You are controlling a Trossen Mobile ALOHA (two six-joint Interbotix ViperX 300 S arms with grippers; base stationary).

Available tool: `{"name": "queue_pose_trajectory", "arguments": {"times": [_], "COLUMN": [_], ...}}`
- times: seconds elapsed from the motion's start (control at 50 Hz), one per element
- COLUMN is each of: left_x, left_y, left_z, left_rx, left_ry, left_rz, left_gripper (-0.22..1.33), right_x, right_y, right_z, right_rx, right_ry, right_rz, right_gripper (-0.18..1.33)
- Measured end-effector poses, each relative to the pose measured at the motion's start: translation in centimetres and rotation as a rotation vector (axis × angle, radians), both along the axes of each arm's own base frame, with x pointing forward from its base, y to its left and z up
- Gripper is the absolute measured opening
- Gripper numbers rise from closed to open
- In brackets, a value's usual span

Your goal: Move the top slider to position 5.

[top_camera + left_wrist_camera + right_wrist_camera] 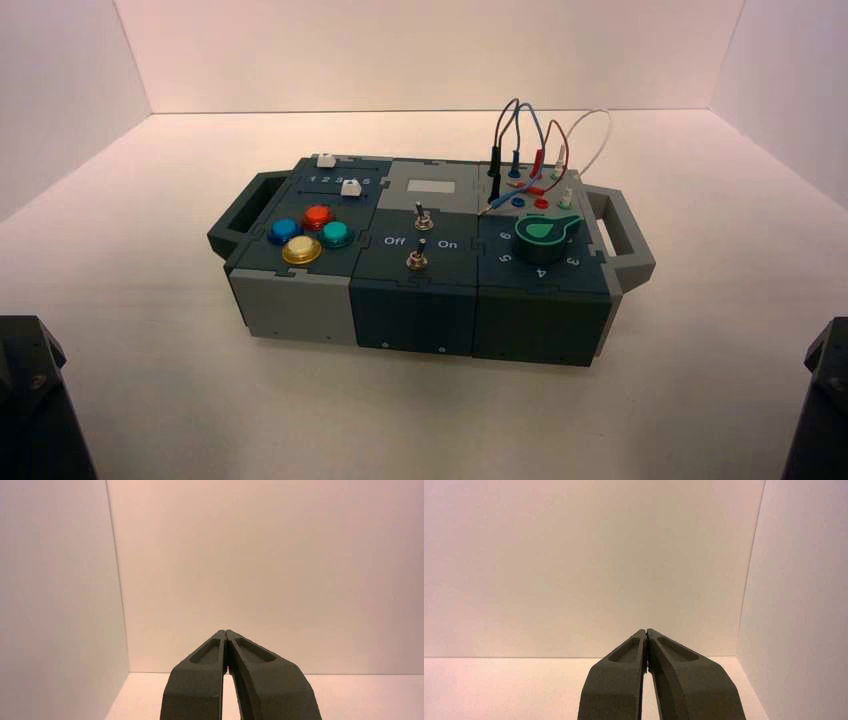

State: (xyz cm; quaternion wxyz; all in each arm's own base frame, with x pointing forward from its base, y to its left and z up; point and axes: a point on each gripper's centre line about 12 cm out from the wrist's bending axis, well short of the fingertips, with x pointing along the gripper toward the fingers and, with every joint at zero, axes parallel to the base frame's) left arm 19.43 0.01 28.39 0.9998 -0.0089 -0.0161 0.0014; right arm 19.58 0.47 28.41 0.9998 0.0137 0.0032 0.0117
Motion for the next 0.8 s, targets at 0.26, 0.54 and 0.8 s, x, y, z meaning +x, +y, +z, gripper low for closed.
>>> {"name": "queue_pose_trajectory", "arguments": {"times": [0.26,0.54,0.8], "left_x": [0.0,0.6,2.0], "left_y": [0.0,-0.1,-1.6], "left_z": [-0.2,-0.4,-1.4], "left_rx": [0.000,0.000,0.010], "left_ry": [0.018,0.087,0.265], "left_rz": [0.000,-0.004,-0.077], "left_gripper": [-0.16,-0.16,-0.16], "right_x": [0.0,0.3,0.9], "right_y": [0.3,1.3,3.8], "right_z": [-0.1,-0.7,-1.1], "right_rx": [0.000,-0.010,-0.027], "right_ry": [0.005,0.062,0.184], "right_rz": [0.014,0.064,0.184], "right_gripper": [-0.14,-0.14,-0.14]}}
